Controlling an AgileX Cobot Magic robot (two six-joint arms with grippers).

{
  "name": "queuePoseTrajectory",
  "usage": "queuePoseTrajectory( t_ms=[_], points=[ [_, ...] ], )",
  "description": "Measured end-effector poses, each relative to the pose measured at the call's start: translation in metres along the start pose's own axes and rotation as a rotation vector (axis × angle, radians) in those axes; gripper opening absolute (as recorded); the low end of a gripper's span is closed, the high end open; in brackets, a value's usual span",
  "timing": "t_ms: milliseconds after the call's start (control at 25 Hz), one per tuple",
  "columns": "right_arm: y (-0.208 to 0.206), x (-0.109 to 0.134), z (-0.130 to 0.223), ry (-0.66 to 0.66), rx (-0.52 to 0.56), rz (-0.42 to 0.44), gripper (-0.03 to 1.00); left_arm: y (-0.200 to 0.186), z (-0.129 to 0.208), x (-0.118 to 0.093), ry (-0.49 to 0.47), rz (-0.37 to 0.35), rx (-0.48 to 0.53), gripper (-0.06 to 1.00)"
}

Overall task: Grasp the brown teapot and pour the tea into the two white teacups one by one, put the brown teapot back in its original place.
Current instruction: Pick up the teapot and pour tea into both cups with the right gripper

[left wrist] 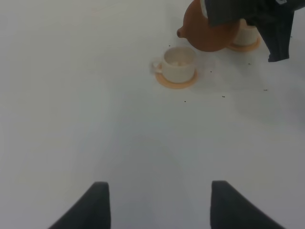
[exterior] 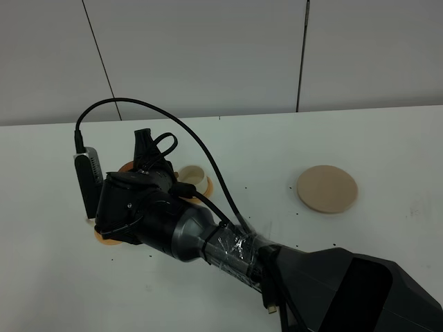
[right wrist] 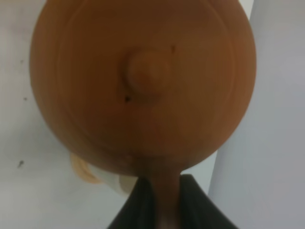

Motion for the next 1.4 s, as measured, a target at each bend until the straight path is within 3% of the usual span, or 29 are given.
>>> queuePoseTrajectory(
  t_ms=[1400],
  points=[
    [-0.0030,-0.0016,0.0024,-0.122,0.042,0.022,0.09,0.0000,0.0000,0.0000,-0.001,0.000,0.000,0.53]
  ],
)
Point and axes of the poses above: a point on each arm's last joint axis where the gripper is mounted, y pointing out along that axis toward the gripper, x along the wrist's bending axis when the last joint is at zero, z = x × y, the point moved 5 cm from there along y, pointing out along that axis toward the gripper, and after that the axes turned 5 degrees about -y, right-handed, at the moved point
